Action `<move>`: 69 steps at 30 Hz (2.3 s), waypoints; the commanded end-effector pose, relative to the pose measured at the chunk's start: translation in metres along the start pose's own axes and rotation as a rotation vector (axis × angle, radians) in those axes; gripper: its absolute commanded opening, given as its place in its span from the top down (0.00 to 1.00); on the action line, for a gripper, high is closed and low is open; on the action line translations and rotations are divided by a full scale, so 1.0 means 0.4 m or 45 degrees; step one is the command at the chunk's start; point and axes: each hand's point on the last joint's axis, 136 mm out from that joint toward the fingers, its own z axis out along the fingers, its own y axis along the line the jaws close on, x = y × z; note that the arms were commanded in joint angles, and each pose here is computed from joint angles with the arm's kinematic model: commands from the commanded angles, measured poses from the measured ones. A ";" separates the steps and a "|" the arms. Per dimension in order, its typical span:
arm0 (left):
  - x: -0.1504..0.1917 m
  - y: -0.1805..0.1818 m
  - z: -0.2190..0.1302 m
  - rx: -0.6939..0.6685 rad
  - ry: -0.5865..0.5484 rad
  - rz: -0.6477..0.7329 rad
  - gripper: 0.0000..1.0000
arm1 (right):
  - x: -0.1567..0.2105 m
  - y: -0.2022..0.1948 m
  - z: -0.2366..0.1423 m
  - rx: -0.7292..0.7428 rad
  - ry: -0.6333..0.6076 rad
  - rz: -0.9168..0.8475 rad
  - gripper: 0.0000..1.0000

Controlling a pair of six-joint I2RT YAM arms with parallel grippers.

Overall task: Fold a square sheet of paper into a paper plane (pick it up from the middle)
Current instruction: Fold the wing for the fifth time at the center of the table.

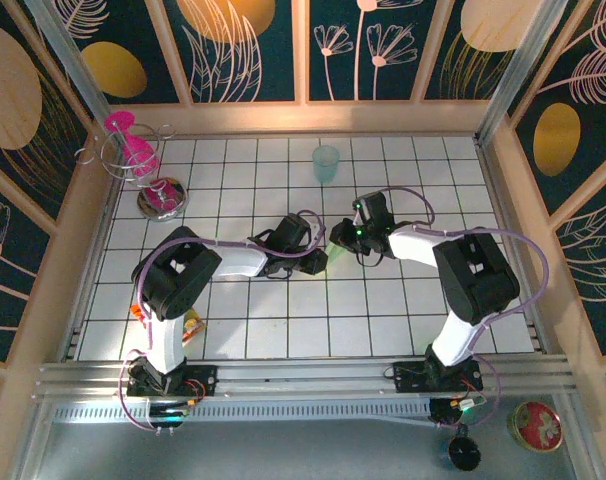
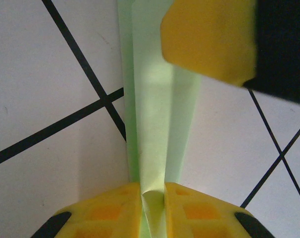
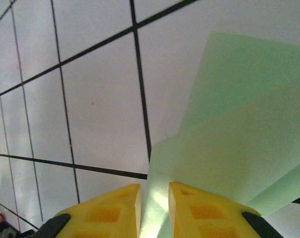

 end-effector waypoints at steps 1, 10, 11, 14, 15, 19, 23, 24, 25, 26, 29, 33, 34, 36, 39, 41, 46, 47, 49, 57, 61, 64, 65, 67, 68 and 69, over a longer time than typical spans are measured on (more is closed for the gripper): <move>0.047 0.023 0.018 -0.033 0.091 -0.013 0.81 | -0.013 -0.015 0.014 0.026 -0.011 0.022 0.78; 0.055 0.024 0.019 -0.031 0.107 -0.016 0.81 | -0.015 -0.045 0.016 0.069 -0.017 0.040 0.78; 0.056 0.024 0.019 -0.030 0.108 -0.015 0.81 | -0.012 -0.050 0.017 0.078 -0.014 0.043 0.79; 0.059 0.026 0.021 -0.030 0.116 -0.018 0.81 | -0.010 -0.058 0.017 0.091 -0.012 0.048 0.79; 0.060 0.026 0.021 -0.030 0.118 -0.017 0.81 | -0.009 -0.059 0.017 0.093 -0.011 0.049 0.79; 0.064 0.028 0.022 -0.032 0.124 -0.020 0.80 | -0.005 -0.065 0.019 0.101 -0.006 0.053 0.79; 0.063 0.027 0.021 -0.032 0.123 -0.018 0.80 | -0.001 -0.074 0.022 0.113 0.000 0.063 0.79; 0.063 0.027 0.021 -0.033 0.123 -0.018 0.80 | 0.001 -0.077 0.023 0.117 0.003 0.066 0.79; 0.065 0.027 0.022 -0.033 0.125 -0.019 0.80 | 0.004 -0.080 0.025 0.120 0.008 0.068 0.79; 0.064 0.028 0.021 -0.034 0.123 -0.021 0.79 | 0.005 -0.082 0.026 0.123 0.011 0.071 0.79; 0.065 0.027 0.022 -0.032 0.125 -0.020 0.79 | 0.011 -0.089 0.027 0.133 0.017 0.076 0.79; 0.063 0.027 0.019 -0.035 0.121 -0.021 0.78 | 0.021 -0.098 0.028 0.141 0.028 0.083 0.79; 0.062 0.027 0.018 -0.037 0.120 -0.022 0.78 | 0.024 -0.100 0.028 0.142 0.030 0.083 0.79; 0.054 0.023 0.012 -0.038 0.111 -0.019 0.78 | 0.029 -0.104 0.029 0.144 0.034 0.082 0.79; 0.023 0.008 -0.014 -0.038 0.070 -0.019 0.76 | 0.040 -0.114 0.032 0.147 0.047 0.079 0.79; -0.015 -0.019 -0.048 -0.022 0.013 -0.013 0.71 | 0.048 -0.119 0.032 0.146 0.052 0.073 0.80; -0.101 -0.060 -0.131 -0.017 -0.139 -0.006 0.60 | 0.055 -0.120 0.030 0.129 0.055 0.064 0.80; -0.110 -0.064 -0.141 -0.018 -0.153 -0.009 0.60 | 0.057 -0.120 0.030 0.124 0.057 0.065 0.80; -0.122 -0.073 -0.148 0.001 -0.165 -0.024 0.61 | 0.056 -0.116 0.029 0.112 0.058 0.064 0.80; -0.115 -0.126 -0.085 0.177 -0.044 -0.044 0.82 | 0.056 -0.109 0.028 0.073 0.067 0.069 0.84; -0.099 -0.117 -0.045 0.175 0.034 -0.047 0.90 | 0.057 -0.113 0.030 0.067 0.079 0.077 0.87; -0.083 -0.101 -0.023 0.150 0.075 -0.061 0.93 | 0.057 -0.115 0.032 0.071 0.086 0.078 0.89; -0.081 -0.095 -0.018 0.138 0.082 -0.063 0.94 | 0.059 -0.115 0.033 0.072 0.089 0.078 0.90; -0.082 -0.083 -0.009 0.113 0.090 -0.067 0.95 | 0.058 -0.117 0.034 0.076 0.093 0.081 0.91; -0.081 -0.078 -0.005 0.105 0.095 -0.071 0.96 | 0.059 -0.119 0.034 0.079 0.095 0.081 0.92; -0.082 -0.070 -0.001 0.097 0.098 -0.080 0.97 | 0.060 -0.119 0.036 0.080 0.099 0.079 0.92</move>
